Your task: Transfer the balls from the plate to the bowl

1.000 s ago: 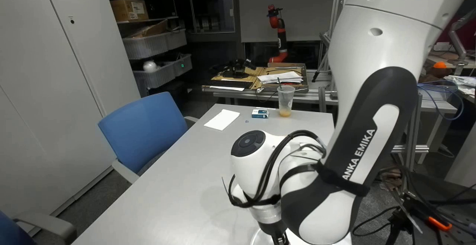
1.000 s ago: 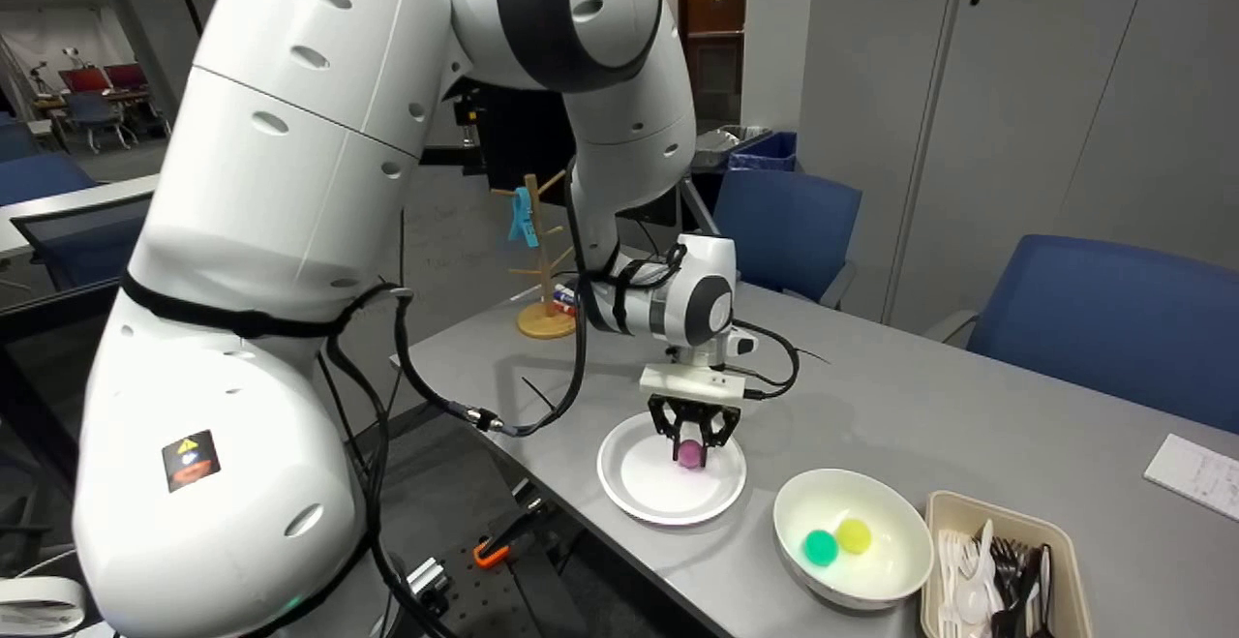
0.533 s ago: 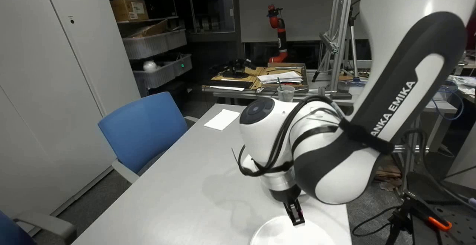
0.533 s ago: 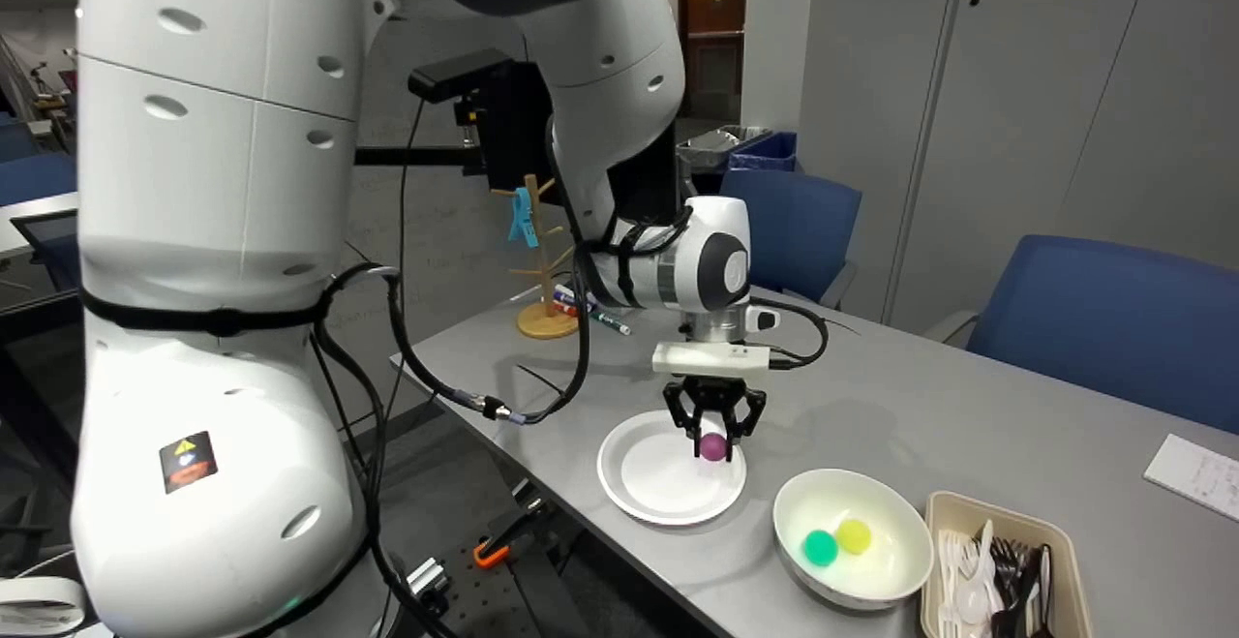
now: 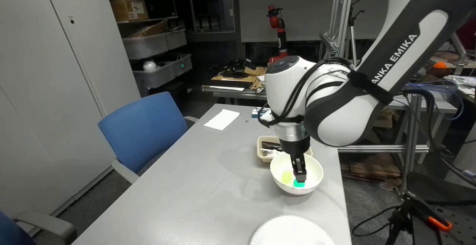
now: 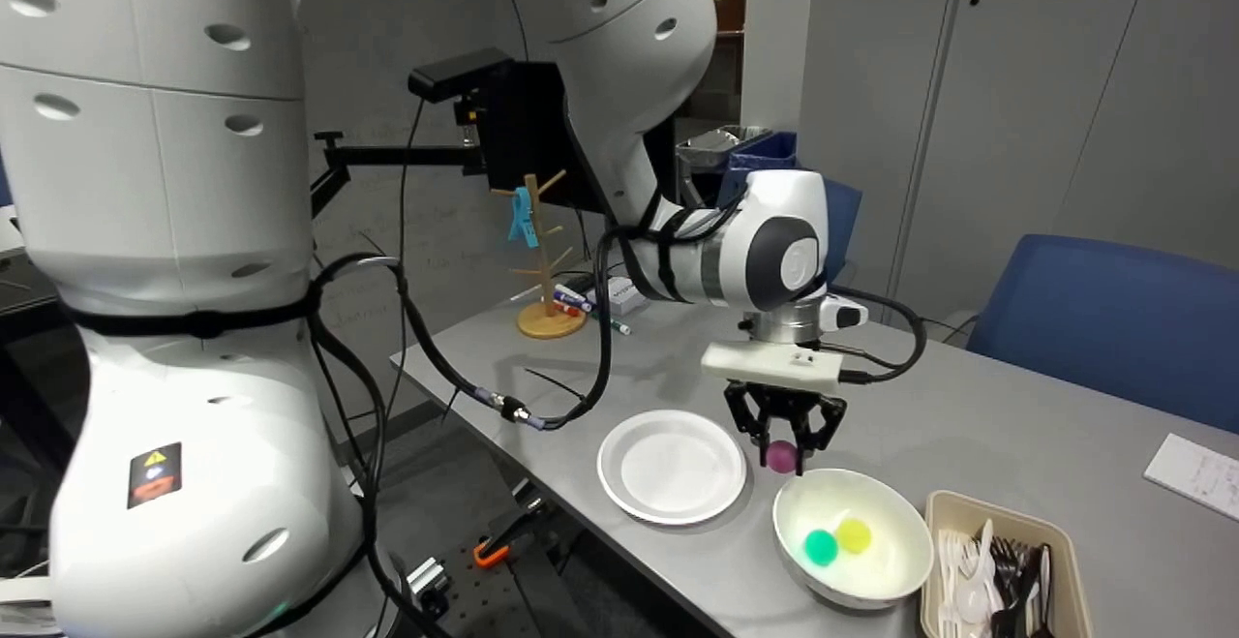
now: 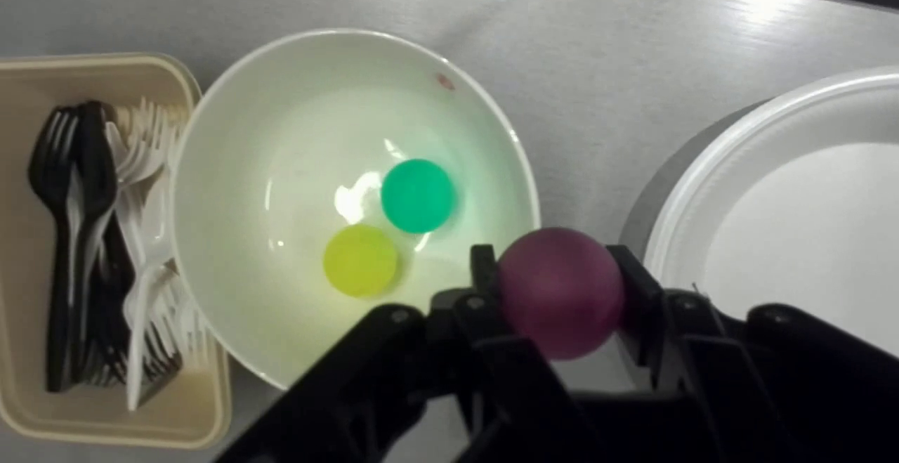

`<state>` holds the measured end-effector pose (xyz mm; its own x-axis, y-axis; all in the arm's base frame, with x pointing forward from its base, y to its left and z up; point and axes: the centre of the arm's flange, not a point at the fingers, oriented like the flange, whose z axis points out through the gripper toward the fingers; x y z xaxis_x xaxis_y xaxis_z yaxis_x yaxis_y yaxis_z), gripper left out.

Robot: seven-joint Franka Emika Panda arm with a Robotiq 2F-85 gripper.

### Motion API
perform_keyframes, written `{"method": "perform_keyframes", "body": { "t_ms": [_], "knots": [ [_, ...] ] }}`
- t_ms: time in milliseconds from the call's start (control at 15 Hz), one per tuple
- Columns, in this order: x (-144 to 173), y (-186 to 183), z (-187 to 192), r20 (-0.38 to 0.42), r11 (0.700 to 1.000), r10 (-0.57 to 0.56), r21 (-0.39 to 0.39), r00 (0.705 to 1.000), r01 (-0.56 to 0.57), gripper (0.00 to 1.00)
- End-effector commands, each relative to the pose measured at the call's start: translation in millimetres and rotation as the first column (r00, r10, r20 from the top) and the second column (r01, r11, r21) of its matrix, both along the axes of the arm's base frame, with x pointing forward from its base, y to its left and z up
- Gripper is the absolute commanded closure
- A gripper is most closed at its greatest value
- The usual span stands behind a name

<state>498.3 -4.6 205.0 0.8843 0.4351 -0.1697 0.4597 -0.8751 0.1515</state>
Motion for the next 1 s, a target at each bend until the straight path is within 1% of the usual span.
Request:
{"method": "perform_keyframes", "body": {
  "t_ms": [0, 133, 333, 533, 733, 800, 867, 933],
  "knots": [
    [12.6, -35.5, -8.9, 0.103, 0.992, -0.117, 0.062, 0.988, 0.111, 0.83],
    [21.0, -49.9, -15.8, 0.163, 0.982, -0.176, 0.099, 0.971, 0.161, 0.83],
    [30.7, -63.9, -30.9, 0.207, 0.967, -0.244, 0.126, 0.947, 0.222, 0.83],
    [36.7, -75.3, -54.4, 0.202, 0.952, -0.298, 0.131, 0.933, 0.276, 0.83],
    [36.5, -82.4, -74.2, 0.186, 0.941, -0.333, 0.126, 0.925, 0.313, 0.83],
    [35.0, -83.5, -79.0, 0.181, 0.938, -0.341, 0.125, 0.922, 0.323, 0.67],
    [32.3, -83.5, -82.7, 0.174, 0.936, -0.347, 0.122, 0.921, 0.33, 0.4],
    [28.9, -82.4, -85.5, 0.17, 0.934, -0.353, 0.12, 0.92, 0.336, 0.32]
  ]
}}
